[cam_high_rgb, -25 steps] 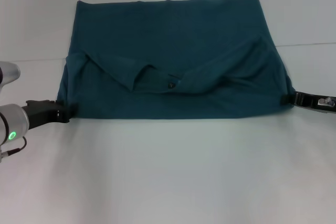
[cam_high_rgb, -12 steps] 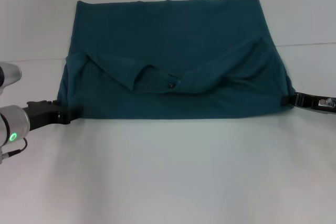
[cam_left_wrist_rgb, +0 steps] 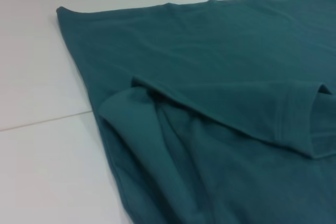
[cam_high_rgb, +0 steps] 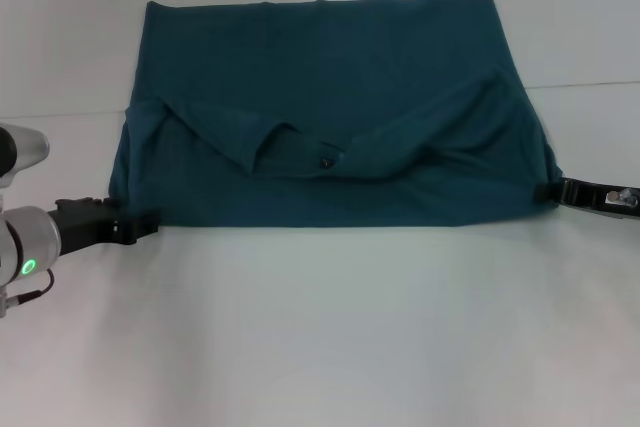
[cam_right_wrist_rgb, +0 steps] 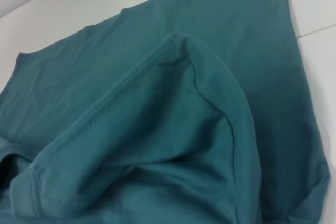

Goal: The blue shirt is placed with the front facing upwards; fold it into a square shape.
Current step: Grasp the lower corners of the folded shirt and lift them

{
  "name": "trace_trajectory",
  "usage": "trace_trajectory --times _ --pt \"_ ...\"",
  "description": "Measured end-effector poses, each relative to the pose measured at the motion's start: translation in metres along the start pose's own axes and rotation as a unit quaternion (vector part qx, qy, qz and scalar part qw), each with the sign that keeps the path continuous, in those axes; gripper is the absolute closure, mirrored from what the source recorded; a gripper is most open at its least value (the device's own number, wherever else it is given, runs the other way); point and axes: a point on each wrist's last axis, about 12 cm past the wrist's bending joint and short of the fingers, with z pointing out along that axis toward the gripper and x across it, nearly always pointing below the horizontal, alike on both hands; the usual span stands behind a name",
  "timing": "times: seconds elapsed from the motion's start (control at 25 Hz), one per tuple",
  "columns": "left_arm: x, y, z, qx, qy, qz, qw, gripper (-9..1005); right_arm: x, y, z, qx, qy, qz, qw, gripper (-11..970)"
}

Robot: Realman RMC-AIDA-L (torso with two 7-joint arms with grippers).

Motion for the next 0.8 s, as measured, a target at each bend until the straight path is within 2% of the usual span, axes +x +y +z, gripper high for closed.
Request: trace_trajectory --times 0.36,0.6,0.8 --pt "-0.0021 -0.0047 0.0029 0.006 0.003 0.015 1.0 368 0.0007 0.0007 -0.0002 -0.002 0.001 0.0 1.0 917" --pt "-0.003 -0.0025 0.0026 -0.002 0.0 0.01 1.0 418 0.0005 0.0009 -0.0004 -0.004 0.001 0.001 1.0 917" --pt "-0.0023 -0.0025 0.0029 -0.002 0.001 0.01 1.0 624 0.0003 0.001 -0.0004 -0.004 0.001 0.0 1.0 917"
